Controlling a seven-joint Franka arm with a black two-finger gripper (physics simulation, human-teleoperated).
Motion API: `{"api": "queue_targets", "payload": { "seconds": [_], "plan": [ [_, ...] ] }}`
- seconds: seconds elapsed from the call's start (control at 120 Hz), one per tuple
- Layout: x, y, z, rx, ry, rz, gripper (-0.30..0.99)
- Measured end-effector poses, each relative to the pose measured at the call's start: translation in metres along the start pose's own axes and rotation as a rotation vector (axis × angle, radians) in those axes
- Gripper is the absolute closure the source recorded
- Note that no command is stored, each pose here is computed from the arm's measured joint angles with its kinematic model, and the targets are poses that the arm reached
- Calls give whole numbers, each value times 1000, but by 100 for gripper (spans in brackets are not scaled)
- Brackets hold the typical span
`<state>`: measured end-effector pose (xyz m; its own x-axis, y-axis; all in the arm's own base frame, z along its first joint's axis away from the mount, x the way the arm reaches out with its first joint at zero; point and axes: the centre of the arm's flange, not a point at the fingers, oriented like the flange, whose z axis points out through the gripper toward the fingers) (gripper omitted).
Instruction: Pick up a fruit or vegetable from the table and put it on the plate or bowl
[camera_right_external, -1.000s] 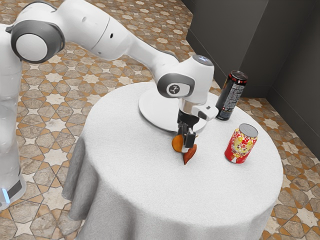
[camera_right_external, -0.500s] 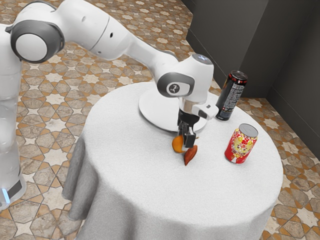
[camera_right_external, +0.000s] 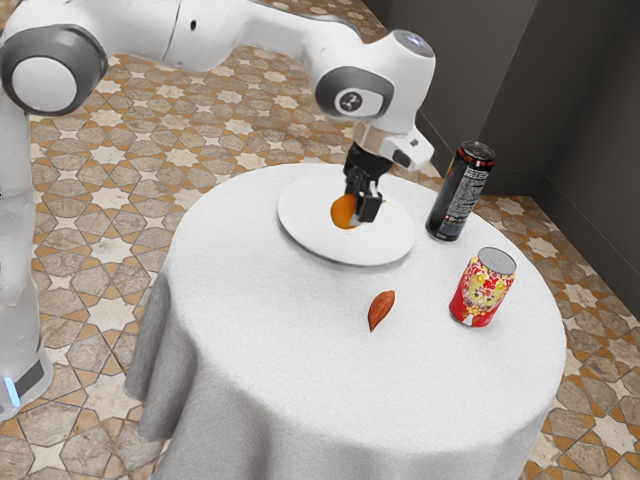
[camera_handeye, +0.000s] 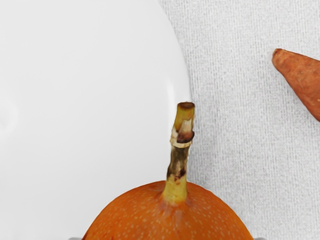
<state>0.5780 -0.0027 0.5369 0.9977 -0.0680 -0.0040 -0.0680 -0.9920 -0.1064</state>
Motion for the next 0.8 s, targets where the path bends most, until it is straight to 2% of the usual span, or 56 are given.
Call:
{"api": "queue_targets", "payload": {
  "seconds": [0.058,0.167,0.225,0.392,0.517,0.642,0.8],
  "plan": [
    [4,-42,8,0,-21,-53,35],
    [-22,-165,25,8,-64,-231,34],
    [-31,-191,30,9,-74,-262,34],
    [-2,-142,25,15,-53,-124,34],
    [2,-140,31,14,-54,-94,34],
    [16,-134,25,10,-29,-43,15],
    [23,-123,13,13,-2,18,5]
  ]
}}
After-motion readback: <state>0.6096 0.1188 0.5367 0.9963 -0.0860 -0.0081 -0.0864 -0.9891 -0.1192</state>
